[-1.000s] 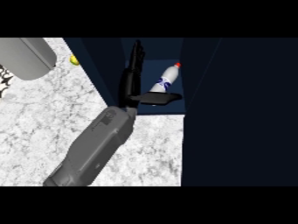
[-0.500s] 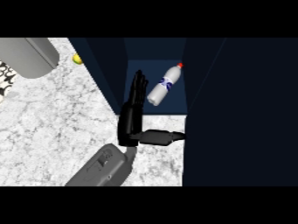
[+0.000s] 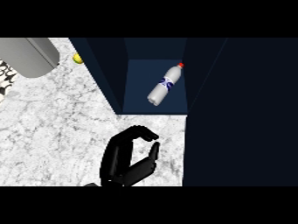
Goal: Pick up the bottled water, place it into the cabinet and close the cabinet
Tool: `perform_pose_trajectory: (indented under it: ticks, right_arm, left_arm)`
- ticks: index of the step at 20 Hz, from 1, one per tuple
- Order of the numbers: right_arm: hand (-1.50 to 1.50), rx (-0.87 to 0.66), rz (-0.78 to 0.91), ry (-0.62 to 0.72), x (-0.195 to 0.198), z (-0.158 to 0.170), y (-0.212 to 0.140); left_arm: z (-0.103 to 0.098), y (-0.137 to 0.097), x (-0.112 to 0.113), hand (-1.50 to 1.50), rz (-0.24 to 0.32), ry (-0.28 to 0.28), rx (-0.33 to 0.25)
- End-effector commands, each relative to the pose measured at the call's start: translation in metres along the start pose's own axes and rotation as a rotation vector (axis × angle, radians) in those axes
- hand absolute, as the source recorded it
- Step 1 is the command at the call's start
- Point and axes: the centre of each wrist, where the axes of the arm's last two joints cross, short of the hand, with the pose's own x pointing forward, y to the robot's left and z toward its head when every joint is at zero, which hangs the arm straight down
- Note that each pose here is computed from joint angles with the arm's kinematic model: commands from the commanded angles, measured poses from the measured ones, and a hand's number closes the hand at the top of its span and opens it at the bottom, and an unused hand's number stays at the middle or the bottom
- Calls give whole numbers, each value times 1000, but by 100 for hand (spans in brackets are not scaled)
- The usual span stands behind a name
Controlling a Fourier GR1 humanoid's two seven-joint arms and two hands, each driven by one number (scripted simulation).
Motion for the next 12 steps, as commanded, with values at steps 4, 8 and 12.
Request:
perform_pose_trajectory:
  ticks: [4,8,12]
  right_arm:
    - [150,141,66,13,34,-9,36]
    - [150,288,81,86,24,-11,31]
    - [150,412,68,79,32,-14,44]
  left_arm:
    - [39,45,33,150,-37,17,-25]
    - [47,70,48,150,-50,14,-3]
    - [54,105,57,150,-104,2,8]
